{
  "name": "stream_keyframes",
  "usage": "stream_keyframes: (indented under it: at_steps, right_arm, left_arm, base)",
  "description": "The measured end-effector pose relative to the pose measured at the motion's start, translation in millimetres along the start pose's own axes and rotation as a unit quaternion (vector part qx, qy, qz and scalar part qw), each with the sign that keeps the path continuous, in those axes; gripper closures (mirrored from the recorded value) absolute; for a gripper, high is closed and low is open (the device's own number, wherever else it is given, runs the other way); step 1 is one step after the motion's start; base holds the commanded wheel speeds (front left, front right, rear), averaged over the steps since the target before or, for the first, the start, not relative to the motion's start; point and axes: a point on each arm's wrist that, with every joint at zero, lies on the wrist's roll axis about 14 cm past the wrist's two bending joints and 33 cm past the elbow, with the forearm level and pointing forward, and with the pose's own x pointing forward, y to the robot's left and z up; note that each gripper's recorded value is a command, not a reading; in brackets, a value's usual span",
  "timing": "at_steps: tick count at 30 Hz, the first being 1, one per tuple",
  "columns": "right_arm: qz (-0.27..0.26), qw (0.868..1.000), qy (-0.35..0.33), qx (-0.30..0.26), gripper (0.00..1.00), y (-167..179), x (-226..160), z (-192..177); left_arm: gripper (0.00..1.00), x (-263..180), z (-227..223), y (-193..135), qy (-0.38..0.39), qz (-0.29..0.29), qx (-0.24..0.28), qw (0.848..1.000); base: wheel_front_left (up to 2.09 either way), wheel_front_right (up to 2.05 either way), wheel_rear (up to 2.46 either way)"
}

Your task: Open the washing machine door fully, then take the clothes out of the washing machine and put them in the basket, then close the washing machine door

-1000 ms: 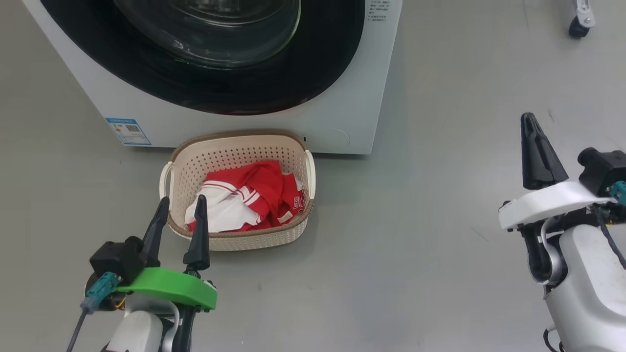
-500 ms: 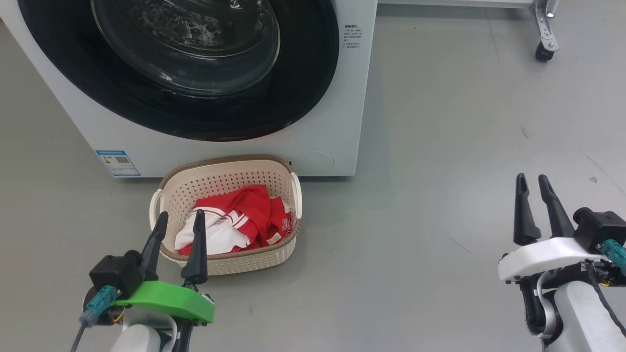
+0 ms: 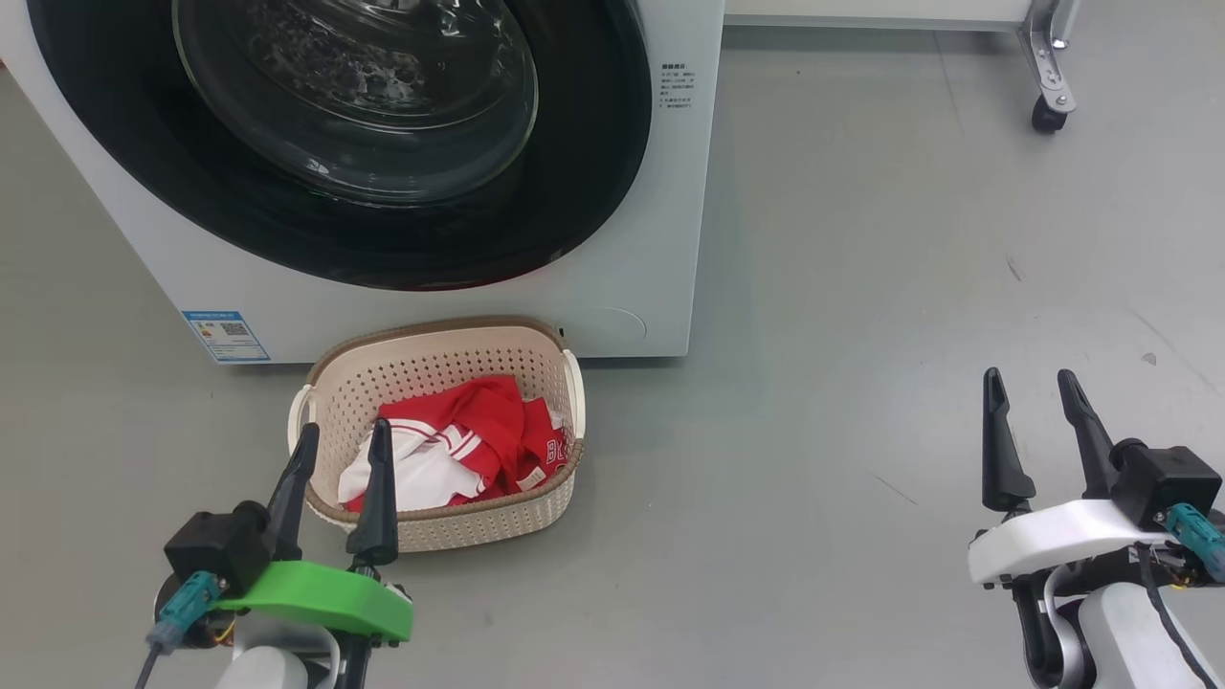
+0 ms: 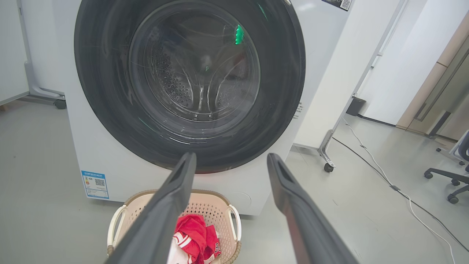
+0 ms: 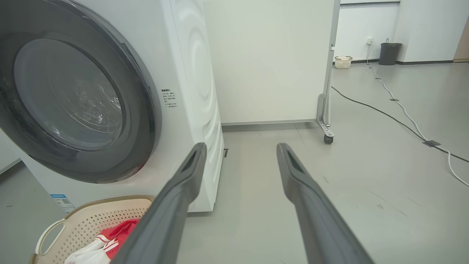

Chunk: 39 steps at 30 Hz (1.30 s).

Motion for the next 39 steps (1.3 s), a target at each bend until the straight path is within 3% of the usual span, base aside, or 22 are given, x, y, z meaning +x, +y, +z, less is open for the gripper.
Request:
stream_keyframes:
  at_steps: [39]
  right_arm:
    - [0.006, 1.0, -0.006, -0.012, 0.0, 7.0, -7.6, 0.0]
  left_arm:
    - [0.0, -7.7, -10.2, 0.9, 0.015, 0.004, -0.008, 1.0]
  base:
    - [0.0, 0.0, 0.0]
